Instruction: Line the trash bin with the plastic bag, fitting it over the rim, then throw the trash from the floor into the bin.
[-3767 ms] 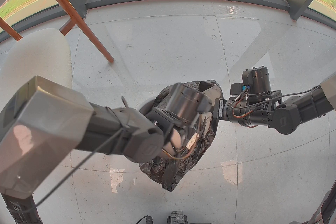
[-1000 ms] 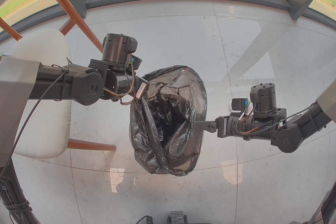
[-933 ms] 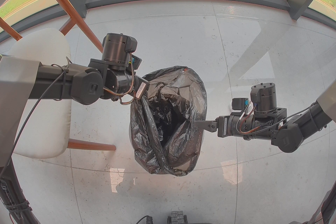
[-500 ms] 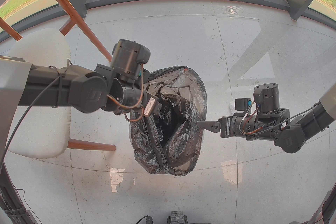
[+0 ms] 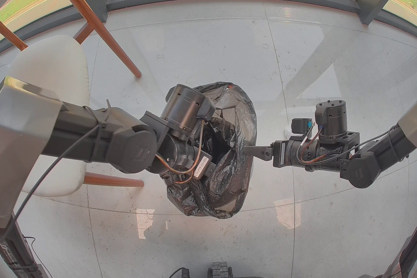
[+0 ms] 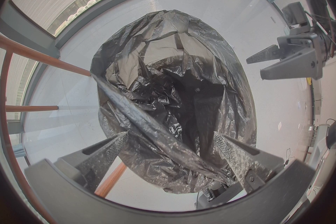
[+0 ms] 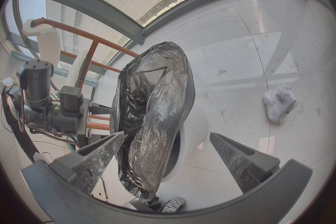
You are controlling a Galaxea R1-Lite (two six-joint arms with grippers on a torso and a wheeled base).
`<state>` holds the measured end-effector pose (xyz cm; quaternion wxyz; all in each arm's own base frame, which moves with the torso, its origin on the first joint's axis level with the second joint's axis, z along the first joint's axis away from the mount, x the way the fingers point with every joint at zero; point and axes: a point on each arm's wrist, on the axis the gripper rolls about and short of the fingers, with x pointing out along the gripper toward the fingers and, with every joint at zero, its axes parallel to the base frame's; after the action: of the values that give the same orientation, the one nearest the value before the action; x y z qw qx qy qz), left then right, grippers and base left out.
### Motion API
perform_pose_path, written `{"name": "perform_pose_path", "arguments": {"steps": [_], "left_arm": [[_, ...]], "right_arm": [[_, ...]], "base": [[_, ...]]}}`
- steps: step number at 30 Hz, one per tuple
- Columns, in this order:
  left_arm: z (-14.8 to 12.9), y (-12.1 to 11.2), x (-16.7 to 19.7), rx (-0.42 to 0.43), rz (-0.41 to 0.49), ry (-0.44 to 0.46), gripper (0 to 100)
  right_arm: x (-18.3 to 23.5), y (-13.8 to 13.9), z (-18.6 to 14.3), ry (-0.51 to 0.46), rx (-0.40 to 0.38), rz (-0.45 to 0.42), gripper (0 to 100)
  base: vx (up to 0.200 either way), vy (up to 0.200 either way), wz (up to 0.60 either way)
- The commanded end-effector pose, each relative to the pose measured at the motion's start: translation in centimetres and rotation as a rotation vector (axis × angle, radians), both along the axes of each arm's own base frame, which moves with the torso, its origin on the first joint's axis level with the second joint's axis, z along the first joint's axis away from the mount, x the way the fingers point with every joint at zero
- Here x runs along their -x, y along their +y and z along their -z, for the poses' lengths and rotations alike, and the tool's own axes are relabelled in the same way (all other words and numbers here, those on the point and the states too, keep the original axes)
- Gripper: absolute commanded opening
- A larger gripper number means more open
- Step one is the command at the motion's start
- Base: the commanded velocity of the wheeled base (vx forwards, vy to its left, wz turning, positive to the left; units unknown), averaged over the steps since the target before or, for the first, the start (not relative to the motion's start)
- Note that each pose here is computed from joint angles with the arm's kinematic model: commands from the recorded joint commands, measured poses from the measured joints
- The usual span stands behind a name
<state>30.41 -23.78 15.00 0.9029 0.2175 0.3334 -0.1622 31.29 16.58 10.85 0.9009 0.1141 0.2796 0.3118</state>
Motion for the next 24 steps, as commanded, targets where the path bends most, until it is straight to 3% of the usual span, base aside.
{"name": "perform_pose_path", "arguments": {"steps": [1,9,15,19,24], "left_arm": [[2.0,-0.8,-1.1,-0.032,-0.012,0.024,0],[2.8,-0.6,-1.4,-0.076,-0.052,0.021,0],[1.0,0.2,-1.8,-0.044,-0.084,-0.015,0],[-1.3,2.4,-1.5,-0.037,-0.120,-0.029,0],[-1.4,4.8,-1.6,-0.064,-0.171,0.004,0]], "right_arm": [[0.0,0.2,-0.1,-0.004,-0.003,-0.005,100],[0.0,0.2,-0.2,-0.008,-0.007,-0.007,100],[0.0,0.2,-0.4,-0.011,-0.008,-0.006,100],[0.0,0.1,-0.4,-0.012,-0.010,-0.006,100],[0.0,0.3,-0.2,-0.006,-0.005,-0.009,100]], "base": [[0.000,0.000,0.00],[0.000,0.000,0.00],[0.000,0.000,0.00],[0.000,0.000,0.00],[0.000,0.000,0.00]]}}
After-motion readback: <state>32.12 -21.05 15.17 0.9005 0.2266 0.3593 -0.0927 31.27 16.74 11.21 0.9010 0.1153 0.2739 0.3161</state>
